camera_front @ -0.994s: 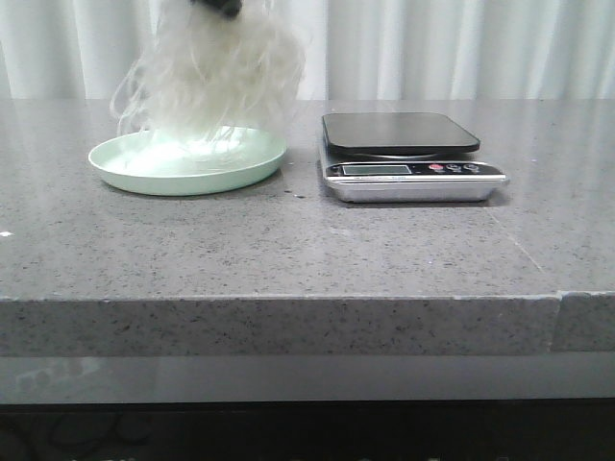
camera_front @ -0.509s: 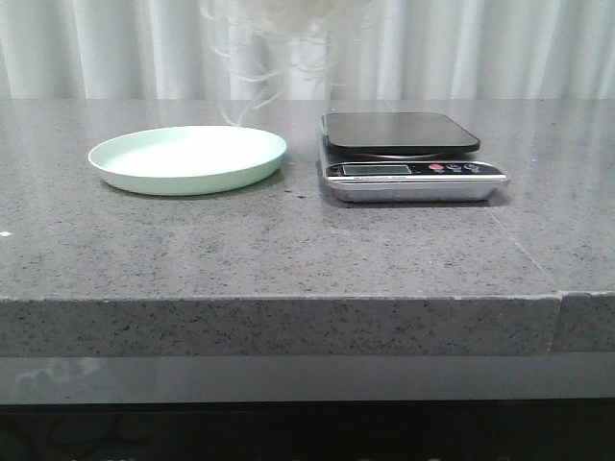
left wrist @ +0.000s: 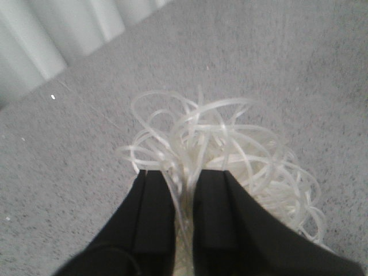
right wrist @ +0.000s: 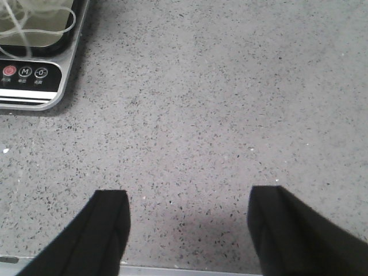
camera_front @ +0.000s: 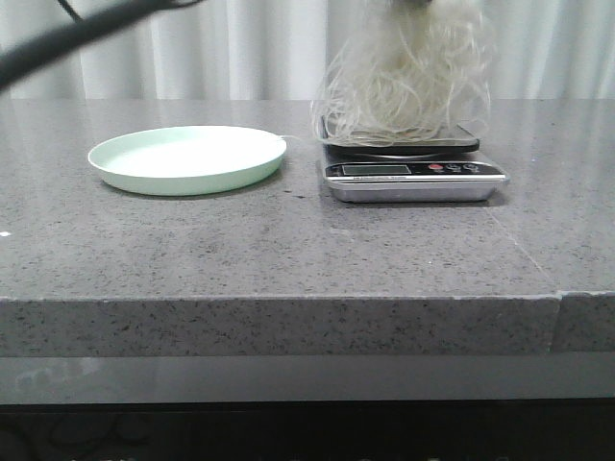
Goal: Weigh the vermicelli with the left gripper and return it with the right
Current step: 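Lower the vermicelli onto the scale pan, open the left gripper, withdraw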
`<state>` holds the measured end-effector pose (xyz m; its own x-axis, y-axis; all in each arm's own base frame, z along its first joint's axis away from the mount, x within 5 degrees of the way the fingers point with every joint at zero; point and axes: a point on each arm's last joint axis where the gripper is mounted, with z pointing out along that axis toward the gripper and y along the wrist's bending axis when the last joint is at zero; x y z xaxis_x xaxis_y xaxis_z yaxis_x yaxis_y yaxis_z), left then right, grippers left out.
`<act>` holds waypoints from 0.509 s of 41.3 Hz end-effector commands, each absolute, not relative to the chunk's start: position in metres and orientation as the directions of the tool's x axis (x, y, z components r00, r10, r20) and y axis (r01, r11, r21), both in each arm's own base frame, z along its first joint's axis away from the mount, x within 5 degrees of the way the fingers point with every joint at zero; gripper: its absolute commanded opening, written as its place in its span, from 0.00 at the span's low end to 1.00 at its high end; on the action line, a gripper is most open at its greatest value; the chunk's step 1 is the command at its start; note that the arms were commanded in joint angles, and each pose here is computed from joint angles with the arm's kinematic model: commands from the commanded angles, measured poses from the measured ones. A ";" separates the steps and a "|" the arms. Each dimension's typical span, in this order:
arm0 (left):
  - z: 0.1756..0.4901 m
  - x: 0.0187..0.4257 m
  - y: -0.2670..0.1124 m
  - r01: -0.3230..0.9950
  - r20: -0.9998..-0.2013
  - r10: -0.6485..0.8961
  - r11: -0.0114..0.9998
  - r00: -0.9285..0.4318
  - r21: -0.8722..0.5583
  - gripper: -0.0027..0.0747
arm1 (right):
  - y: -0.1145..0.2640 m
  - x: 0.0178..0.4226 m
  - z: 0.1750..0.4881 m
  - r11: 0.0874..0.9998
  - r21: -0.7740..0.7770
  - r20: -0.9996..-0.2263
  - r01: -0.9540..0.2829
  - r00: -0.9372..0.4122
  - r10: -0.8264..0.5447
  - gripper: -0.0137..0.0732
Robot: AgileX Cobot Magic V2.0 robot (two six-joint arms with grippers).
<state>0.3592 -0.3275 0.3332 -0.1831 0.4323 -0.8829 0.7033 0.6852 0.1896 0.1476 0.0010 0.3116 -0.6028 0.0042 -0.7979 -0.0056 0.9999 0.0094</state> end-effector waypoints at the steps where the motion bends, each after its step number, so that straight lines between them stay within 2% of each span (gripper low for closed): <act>1: 0.374 0.352 -0.325 0.691 -0.942 0.325 0.700 -0.084 0.180 0.28 | 0.001 0.152 0.327 1.000 0.002 -0.849 -0.008 -0.529 -0.003 0.78; 7: 0.364 0.355 -0.327 0.694 -0.929 0.352 0.698 -0.115 0.178 0.44 | 0.001 0.152 0.327 1.000 0.002 -0.848 -0.008 -0.529 -0.003 0.78; 12: 0.369 0.353 -0.324 0.694 -0.926 0.357 0.698 -0.122 0.178 0.53 | 0.001 0.152 0.327 1.000 0.002 -0.848 -0.008 -0.529 -0.003 0.78; 21: 0.404 0.334 -0.306 0.688 -0.932 0.344 0.704 -0.111 0.178 0.54 | 0.001 0.152 0.327 1.000 0.017 -0.847 -0.009 -0.531 0.010 0.78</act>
<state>0.3553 -0.3236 0.3357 -0.2263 0.4585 -0.8594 0.7068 0.6844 0.1789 0.1476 0.0016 0.3116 -0.6029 0.0124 -0.7978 -0.0054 0.9998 0.0197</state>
